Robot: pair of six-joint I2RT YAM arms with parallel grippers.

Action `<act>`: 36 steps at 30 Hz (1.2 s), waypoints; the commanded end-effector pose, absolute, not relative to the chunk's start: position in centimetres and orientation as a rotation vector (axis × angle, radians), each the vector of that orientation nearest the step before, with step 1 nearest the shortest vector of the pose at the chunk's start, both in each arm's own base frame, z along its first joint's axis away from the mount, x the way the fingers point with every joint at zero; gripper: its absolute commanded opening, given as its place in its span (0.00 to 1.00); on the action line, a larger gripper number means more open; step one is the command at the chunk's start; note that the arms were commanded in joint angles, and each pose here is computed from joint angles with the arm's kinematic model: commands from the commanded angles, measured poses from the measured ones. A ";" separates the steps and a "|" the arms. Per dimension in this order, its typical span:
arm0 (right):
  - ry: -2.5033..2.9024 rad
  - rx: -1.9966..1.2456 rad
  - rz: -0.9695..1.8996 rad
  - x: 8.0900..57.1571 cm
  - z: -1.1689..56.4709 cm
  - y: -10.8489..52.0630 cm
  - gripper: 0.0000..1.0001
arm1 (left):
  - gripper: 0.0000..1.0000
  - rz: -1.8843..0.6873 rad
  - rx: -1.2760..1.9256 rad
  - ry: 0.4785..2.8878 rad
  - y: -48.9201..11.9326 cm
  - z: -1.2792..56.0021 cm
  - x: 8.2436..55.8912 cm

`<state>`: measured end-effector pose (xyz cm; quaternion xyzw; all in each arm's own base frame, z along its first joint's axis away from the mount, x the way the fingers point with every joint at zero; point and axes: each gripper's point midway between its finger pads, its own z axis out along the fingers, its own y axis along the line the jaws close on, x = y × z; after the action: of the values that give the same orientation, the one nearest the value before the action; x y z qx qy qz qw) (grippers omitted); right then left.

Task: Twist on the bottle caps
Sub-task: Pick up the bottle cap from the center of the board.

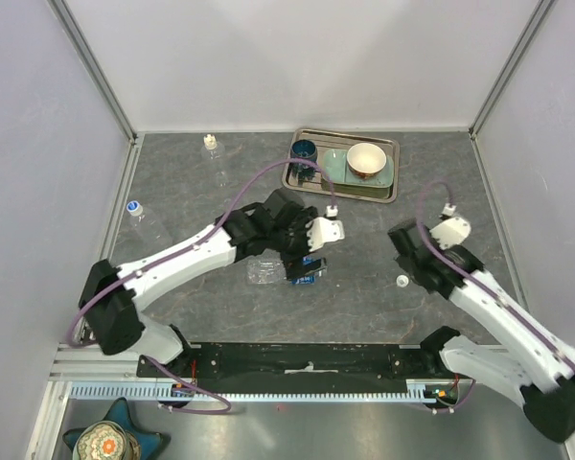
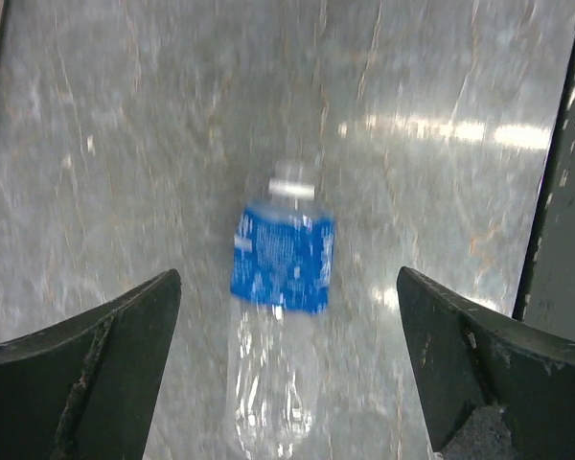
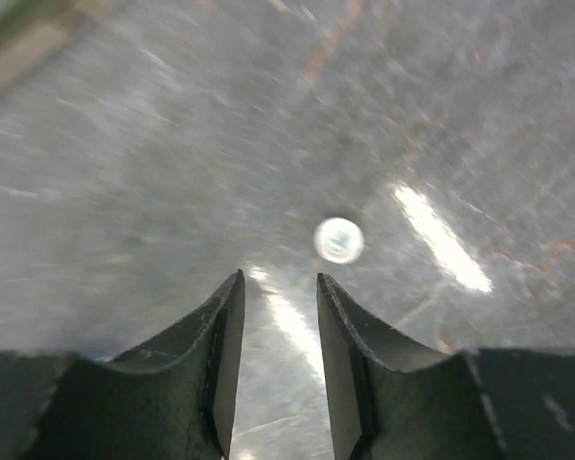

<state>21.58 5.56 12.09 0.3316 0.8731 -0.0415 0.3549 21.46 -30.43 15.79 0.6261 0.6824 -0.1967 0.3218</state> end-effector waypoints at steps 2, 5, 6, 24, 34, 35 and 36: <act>1.728 0.950 0.233 22.3 27.9 2.4 0.50 | 1.00 -0.691 1.687 1.772 -38.7 15.8 21.6; 1.524 0.945 0.358 19.7 34.2 -0.2 0.52 | 0.94 -0.746 1.710 1.797 -43.0 14.4 22.7; 1.500 0.904 0.363 18.9 35.3 -0.8 0.52 | 0.92 -0.759 1.706 1.818 -44.1 13.8 23.1; 1.454 0.689 0.396 17.0 38.6 -1.0 0.52 | 0.69 -0.816 1.680 1.897 -56.3 7.5 23.0; 1.451 0.666 0.404 16.6 38.6 -1.1 0.52 | 0.69 -0.711 1.652 1.898 -57.4 5.6 24.1; 1.454 0.665 0.403 16.6 38.5 -1.0 0.52 | 0.69 -0.700 1.648 1.902 -57.3 5.3 24.3; 1.456 0.662 0.407 16.6 38.5 -1.0 0.52 | 0.68 -0.693 1.645 1.901 -57.4 5.2 24.4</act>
<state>16.79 -1.12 38.45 0.3065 0.6478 0.1777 0.6744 23.08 -56.06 3.90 0.6268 0.6984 -0.2587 0.2288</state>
